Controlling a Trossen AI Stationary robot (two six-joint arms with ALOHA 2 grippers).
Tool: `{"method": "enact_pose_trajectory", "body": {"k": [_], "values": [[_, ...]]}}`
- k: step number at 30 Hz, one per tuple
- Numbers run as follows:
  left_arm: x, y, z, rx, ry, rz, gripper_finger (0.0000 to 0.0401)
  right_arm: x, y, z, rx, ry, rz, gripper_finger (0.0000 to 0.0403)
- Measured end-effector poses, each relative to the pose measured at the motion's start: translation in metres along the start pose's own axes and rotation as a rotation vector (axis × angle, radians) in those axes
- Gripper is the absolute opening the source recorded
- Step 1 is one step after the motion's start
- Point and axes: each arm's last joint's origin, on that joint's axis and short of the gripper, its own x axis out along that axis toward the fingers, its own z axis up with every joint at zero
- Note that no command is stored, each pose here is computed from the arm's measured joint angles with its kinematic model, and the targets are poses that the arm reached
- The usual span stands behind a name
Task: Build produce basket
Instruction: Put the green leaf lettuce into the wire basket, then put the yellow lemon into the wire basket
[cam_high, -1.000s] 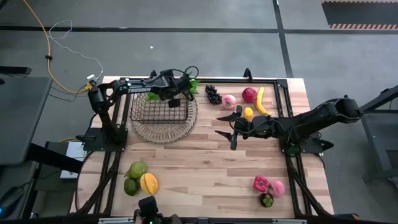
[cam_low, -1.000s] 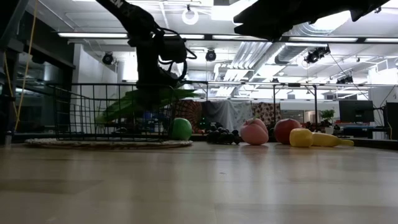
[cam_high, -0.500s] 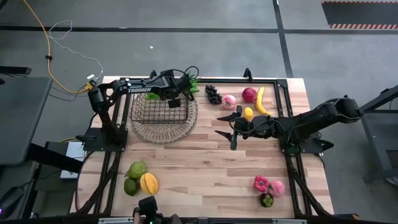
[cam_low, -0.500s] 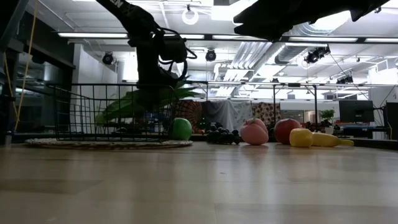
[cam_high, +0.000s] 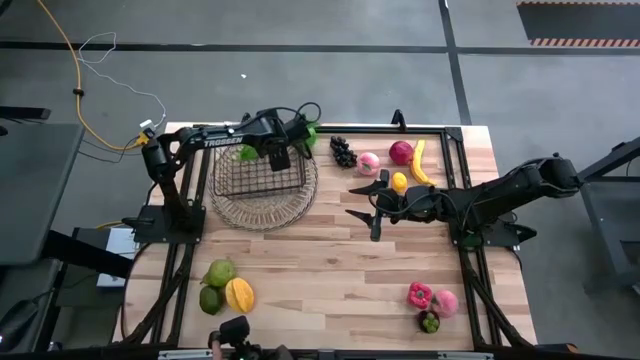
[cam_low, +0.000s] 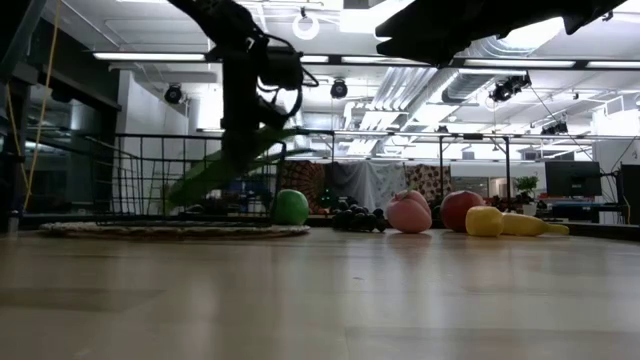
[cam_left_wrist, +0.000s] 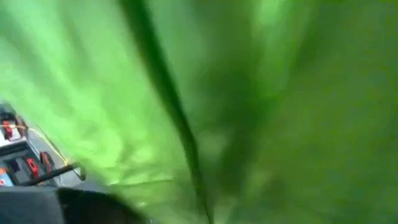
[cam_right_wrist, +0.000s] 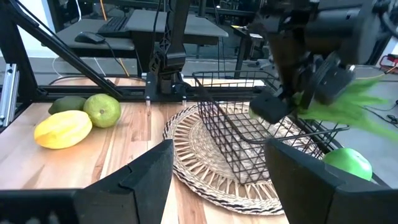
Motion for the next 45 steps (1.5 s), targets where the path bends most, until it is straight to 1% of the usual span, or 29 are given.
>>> {"method": "enact_pose_trajectory", "body": {"k": [2,5,11,17,24,26,30,35,37,41,45], "values": [[-0.006,0.004,0.003,-0.025,-0.01,-0.016,0.0275,0.0,0.0,0.0,0.0,0.0,0.0,0.0243],[-0.015,0.01,0.006,-0.06,-0.035,-0.068,0.0281,0.0,0.0,0.0,0.0,0.0,0.0,0.0243],[-0.029,0.019,0.014,-0.116,-0.097,-0.17,0.0282,0.0,0.0,-0.001,-0.002,0.007,0.0,0.0243],[-0.035,0.021,0.015,-0.141,-0.119,-0.255,0.0282,0.0,0.0,-0.001,-0.004,0.011,0.001,0.0243],[-0.042,0.027,0.009,-0.173,-0.143,-0.33,0.0282,0.0,0.0,-0.001,-0.004,0.011,0.004,0.0243],[-0.049,0.032,0.006,-0.188,-0.166,-0.341,0.0282,0.0,0.0,-0.001,-0.004,0.011,0.005,0.0243],[-0.063,0.042,-0.003,-0.231,-0.221,-0.4,0.0282,0.0,0.0,-0.001,-0.004,0.011,0.006,0.0243],[-0.087,0.056,-0.017,-0.293,-0.333,-0.49,0.0282,0.0,0.0,-0.001,-0.004,0.011,0.007,0.0243],[-0.1,0.062,-0.022,-0.323,-0.406,-0.52,0.0282,0.0,0.0,-0.001,-0.004,0.011,0.007,0.0243],[-0.127,0.07,-0.032,-0.407,-0.602,-0.574,0.0282,0.0,0.0,-0.001,-0.004,0.011,0.008,0.0243],[-0.151,0.066,-0.045,-0.46,-0.84,-0.608,0.0282,0.0,0.0,-0.001,-0.004,0.011,0.008,0.0243]]}}
